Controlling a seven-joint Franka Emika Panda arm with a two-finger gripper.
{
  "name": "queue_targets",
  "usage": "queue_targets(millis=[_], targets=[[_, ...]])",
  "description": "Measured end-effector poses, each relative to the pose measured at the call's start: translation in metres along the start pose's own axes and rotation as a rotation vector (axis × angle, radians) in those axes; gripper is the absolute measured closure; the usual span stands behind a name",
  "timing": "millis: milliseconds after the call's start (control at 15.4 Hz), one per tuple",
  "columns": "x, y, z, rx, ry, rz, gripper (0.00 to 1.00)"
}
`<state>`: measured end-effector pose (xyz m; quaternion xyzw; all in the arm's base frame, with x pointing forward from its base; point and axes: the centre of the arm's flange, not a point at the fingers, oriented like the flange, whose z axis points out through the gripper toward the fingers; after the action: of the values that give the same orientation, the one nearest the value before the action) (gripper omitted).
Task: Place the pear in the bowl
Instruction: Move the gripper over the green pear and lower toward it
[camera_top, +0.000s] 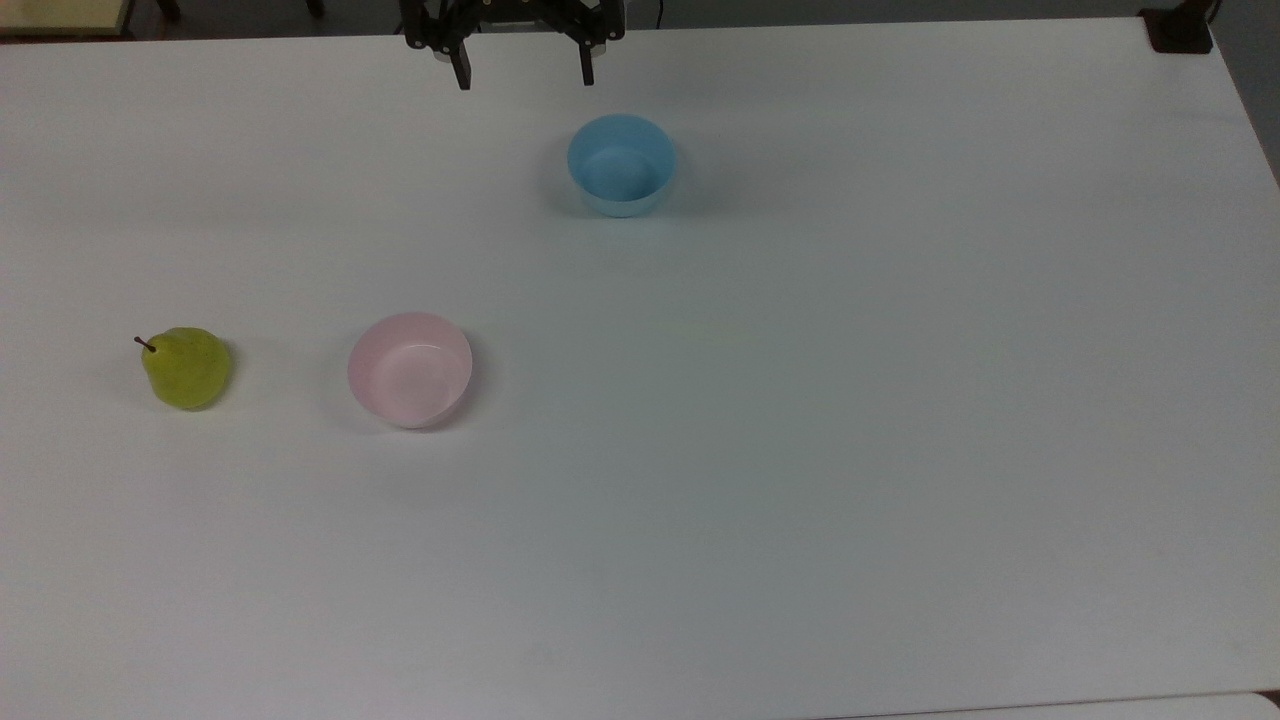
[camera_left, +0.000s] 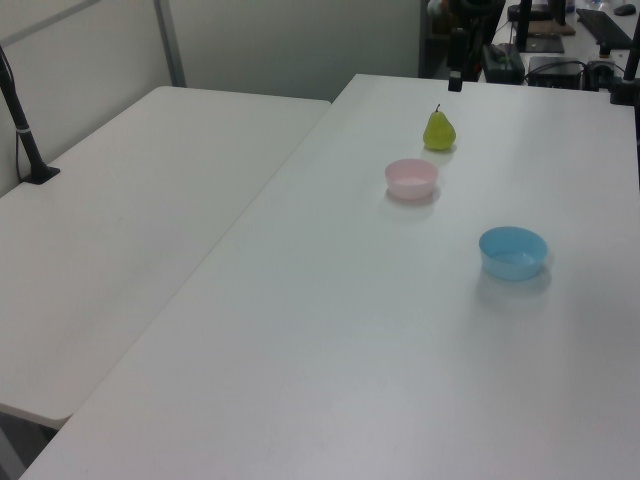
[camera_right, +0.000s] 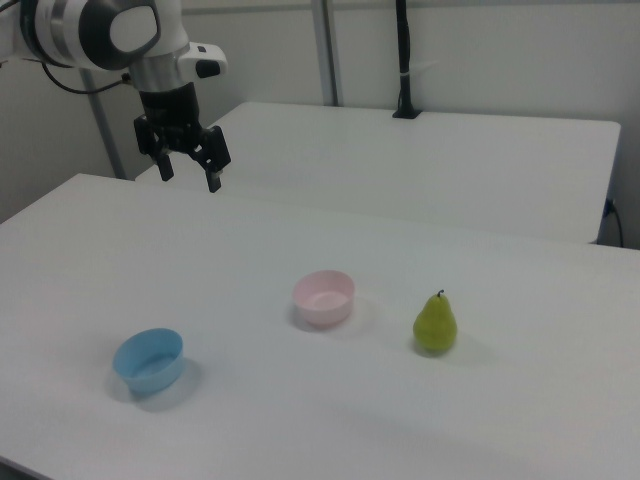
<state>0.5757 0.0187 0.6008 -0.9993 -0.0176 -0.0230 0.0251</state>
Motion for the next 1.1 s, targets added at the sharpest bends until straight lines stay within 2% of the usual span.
queue_targets(millis=[713,843,1103], targets=[[0.000,0.002,0.000,-0.001,0.000,-0.015,0.00],[0.000,0.015,0.000,-0.007,0.000,-0.095,0.00],[-0.002,0.072,0.004,-0.016,-0.013,-0.316,0.00]])
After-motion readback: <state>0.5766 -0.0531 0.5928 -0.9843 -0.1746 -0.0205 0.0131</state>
